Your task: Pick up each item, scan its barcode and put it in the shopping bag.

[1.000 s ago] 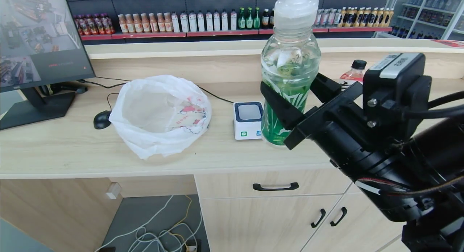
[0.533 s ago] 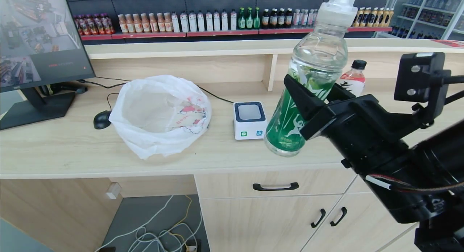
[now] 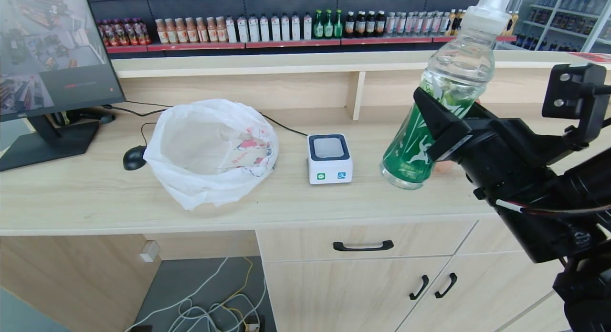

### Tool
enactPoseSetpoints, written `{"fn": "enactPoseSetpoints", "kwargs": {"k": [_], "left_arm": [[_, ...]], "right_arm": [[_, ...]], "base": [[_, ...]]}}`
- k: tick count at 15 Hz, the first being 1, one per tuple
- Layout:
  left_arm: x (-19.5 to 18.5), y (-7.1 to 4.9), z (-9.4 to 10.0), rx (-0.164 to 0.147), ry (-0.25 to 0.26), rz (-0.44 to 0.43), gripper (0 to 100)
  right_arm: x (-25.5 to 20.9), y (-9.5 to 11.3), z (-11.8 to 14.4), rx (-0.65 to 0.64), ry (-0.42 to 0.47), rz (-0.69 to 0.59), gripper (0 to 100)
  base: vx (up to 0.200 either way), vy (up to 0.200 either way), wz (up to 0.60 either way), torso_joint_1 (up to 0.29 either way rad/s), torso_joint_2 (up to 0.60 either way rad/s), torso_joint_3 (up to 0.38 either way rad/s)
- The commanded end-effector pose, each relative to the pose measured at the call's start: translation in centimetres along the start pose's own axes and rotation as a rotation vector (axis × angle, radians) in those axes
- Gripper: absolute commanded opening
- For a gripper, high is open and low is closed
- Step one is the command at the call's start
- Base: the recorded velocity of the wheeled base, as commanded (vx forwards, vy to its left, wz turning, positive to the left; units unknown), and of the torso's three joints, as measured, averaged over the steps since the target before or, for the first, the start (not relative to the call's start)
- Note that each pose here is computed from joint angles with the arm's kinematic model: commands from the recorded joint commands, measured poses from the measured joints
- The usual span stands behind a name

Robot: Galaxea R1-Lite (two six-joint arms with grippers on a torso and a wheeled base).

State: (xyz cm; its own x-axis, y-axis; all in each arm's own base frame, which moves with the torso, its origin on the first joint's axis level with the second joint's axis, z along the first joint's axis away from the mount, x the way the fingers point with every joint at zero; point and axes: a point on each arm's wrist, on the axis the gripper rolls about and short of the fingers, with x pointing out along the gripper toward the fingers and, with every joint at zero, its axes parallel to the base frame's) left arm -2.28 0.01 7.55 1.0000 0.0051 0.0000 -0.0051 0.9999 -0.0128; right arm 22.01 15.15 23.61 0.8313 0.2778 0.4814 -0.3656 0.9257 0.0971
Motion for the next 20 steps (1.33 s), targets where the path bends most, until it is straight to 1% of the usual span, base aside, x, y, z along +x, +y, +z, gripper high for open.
{"fn": "enactPoseSetpoints", "kwargs": {"k": [1,5,6,7,8,10,12,14,16,20], "left_arm": [[0.0,0.0,0.0,0.000,-0.002,0.001,100],[0.0,0.0,0.0,0.000,-0.002,0.001,100],[0.0,0.0,0.0,0.000,0.000,0.001,100],[0.0,0.0,0.0,-0.001,0.000,0.001,100],[0.0,0.0,0.0,-0.001,-0.002,0.001,100],[0.0,0.0,0.0,-0.004,-0.002,0.001,100],[0.0,0.0,0.0,-0.003,-0.002,0.001,100],[0.0,0.0,0.0,-0.003,0.000,0.001,100],[0.0,0.0,0.0,-0.001,-0.002,0.001,100],[0.0,0.0,0.0,-0.001,0.000,0.001,100]], "right_arm": [[0.1,-0.2,-0.8,-0.011,0.022,-0.004,0],[0.2,-0.6,-1.2,0.014,0.032,-0.026,0],[0.2,-0.8,-0.8,0.005,0.021,-0.030,0],[0.3,-1.0,-0.1,-0.059,-0.004,-0.034,0],[0.1,-0.9,-0.1,-0.071,0.001,-0.024,0],[0.0,-0.5,0.0,-0.062,-0.001,-0.013,0],[0.0,-0.6,0.0,-0.064,0.000,-0.017,0],[0.2,-0.6,0.0,-0.064,-0.004,-0.019,0],[0.5,-1.2,0.0,-0.072,-0.011,-0.038,0],[0.4,-1.2,0.1,-0.072,-0.011,-0.039,0]], "base": [[0.000,0.000,0.00,0.000,0.00,0.000],[0.000,0.000,0.00,0.000,0.00,0.000],[0.000,0.000,0.00,0.000,0.00,0.000],[0.000,0.000,0.00,0.000,0.00,0.000],[0.000,0.000,0.00,0.000,0.00,0.000],[0.000,0.000,0.00,0.000,0.00,0.000],[0.000,0.000,0.00,0.000,0.00,0.000],[0.000,0.200,0.00,0.002,0.00,0.002],[0.000,0.200,0.00,0.002,0.00,0.002],[0.000,0.200,0.00,0.008,0.01,0.000]]}}
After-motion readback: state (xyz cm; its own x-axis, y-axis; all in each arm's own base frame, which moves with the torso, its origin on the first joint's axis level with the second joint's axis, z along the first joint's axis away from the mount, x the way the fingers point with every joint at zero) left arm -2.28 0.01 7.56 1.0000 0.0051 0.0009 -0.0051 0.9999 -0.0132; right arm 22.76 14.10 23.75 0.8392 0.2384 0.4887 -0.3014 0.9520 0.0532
